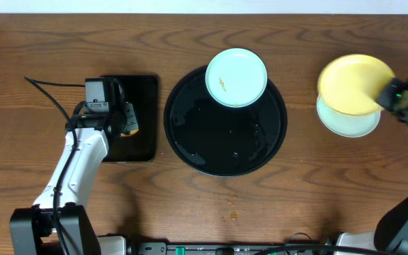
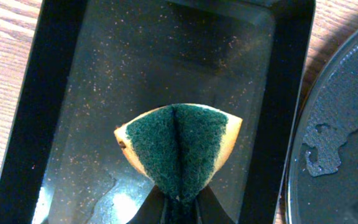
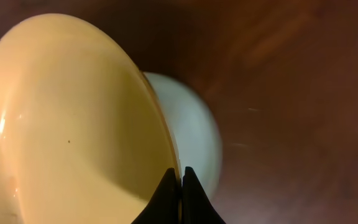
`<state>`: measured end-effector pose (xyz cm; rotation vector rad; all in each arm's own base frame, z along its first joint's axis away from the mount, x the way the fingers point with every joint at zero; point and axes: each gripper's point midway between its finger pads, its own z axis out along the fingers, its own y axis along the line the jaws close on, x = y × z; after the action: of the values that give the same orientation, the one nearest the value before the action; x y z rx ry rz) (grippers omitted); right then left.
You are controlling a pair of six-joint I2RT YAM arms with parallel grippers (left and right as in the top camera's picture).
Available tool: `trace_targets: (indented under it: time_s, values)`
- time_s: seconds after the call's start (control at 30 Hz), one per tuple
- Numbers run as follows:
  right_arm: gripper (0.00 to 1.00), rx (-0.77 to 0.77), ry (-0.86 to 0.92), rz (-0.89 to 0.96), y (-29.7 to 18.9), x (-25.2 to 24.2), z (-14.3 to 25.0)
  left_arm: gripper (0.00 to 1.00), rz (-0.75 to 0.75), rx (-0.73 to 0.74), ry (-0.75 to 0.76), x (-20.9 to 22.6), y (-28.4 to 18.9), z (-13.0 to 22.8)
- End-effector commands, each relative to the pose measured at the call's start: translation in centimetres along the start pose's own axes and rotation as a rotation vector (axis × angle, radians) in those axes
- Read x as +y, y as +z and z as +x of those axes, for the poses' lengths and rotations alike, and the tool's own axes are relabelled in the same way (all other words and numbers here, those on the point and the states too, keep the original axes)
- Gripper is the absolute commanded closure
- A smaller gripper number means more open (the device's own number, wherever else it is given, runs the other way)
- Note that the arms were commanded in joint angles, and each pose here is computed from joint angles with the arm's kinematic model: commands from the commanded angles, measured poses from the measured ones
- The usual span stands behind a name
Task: Clean dirty plates on tray and stack at the side
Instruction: 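Lower the yellow plate onto the green plate and open the right gripper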
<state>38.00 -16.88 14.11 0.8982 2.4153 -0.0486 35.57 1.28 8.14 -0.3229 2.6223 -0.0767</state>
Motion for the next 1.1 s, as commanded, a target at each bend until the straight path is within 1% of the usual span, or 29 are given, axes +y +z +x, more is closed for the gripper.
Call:
trace_targets:
  time_s: [0.0, 0.17, 0.33, 0.43, 0.47, 0.5, 0.53, 0.57, 0.6, 0.63, 0.77, 0.8, 0.83, 0.87, 0.97, 1.07]
  values:
    - [0.99, 0.042, 0.074, 0.026, 2.0, -2.6, 0.1, 0.92, -0.006, -0.003, -0.013, 0.2, 0.0, -0.2]
    - [0.99, 0.113, 0.097, 0.058, 4.8, -4.1, 1.5, 0.92, -0.006, -0.003, -0.013, 0.2, 0.0, -0.2]
    - [0.99, 0.188, 0.103, 0.010, 7.5, -3.4, 3.2, 0.91, -0.006, -0.003, -0.013, 0.2, 0.0, -0.2]
    - [0.98, 0.222, 0.106, 0.017, 8.4, -3.6, 4.1, 0.92, -0.007, -0.003, -0.013, 0.2, 0.0, -0.2]
    - [0.96, 0.230, 0.107, 0.019, 8.6, -3.6, 4.3, 0.92, -0.006, -0.003, -0.013, 0.2, 0.0, -0.2]
    - [0.88, 0.238, 0.106, 0.021, 8.7, -3.6, 4.6, 0.92, -0.006, -0.003, -0.013, 0.2, 0.0, -0.2]
    - [0.79, 0.250, 0.106, 0.012, 8.6, -3.5, 4.8, 0.92, -0.007, -0.003, -0.013, 0.2, 0.0, -0.2]
    - [0.68, 0.261, 0.097, -0.009, 8.5, -3.1, 5.0, 0.92, -0.006, -0.003, -0.013, 0.2, 0.0, -0.2]
    - [0.59, 0.269, 0.080, -0.046, 8.4, -2.6, 5.1, 0.92, -0.006, -0.003, -0.013, 0.2, 0.0, -0.2]
    - [0.51, 0.281, 0.043, -0.100, 8.3, -1.7, 5.3, 0.92, -0.006, -0.003, -0.013, 0.2, 0.0, -0.2]
    - [0.34, 0.297, -0.040, -0.217, 7.6, 0.2, 5.7, 0.92, -0.007, -0.003, -0.013, 0.2, 0.0, -0.2]
    - [0.33, 0.294, -0.060, -0.233, 7.4, 0.7, 5.6, 0.91, -0.007, -0.003, -0.013, 0.2, 0.0, -0.2]
    - [0.32, 0.289, -0.091, -0.258, 6.9, 1.4, 5.4, 0.87, -0.007, -0.003, -0.013, 0.2, 0.0, -0.2]
    - [0.34, 0.294, -0.139, -0.293, 5.9, 2.7, 5.2, 0.87, -0.006, -0.003, -0.013, 0.2, 0.0, -0.2]
    - [0.34, 0.323, -0.271, -0.339, 3.5, 6.1, 4.8, 0.87, -0.006, -0.004, -0.013, 0.2, 0.0, -0.3]
    - [0.32, 0.298, -0.416, -0.383, 1.0, 10.8, 4.1, 0.87, -0.006, -0.004, -0.013, 0.2, 0.0, -0.3]
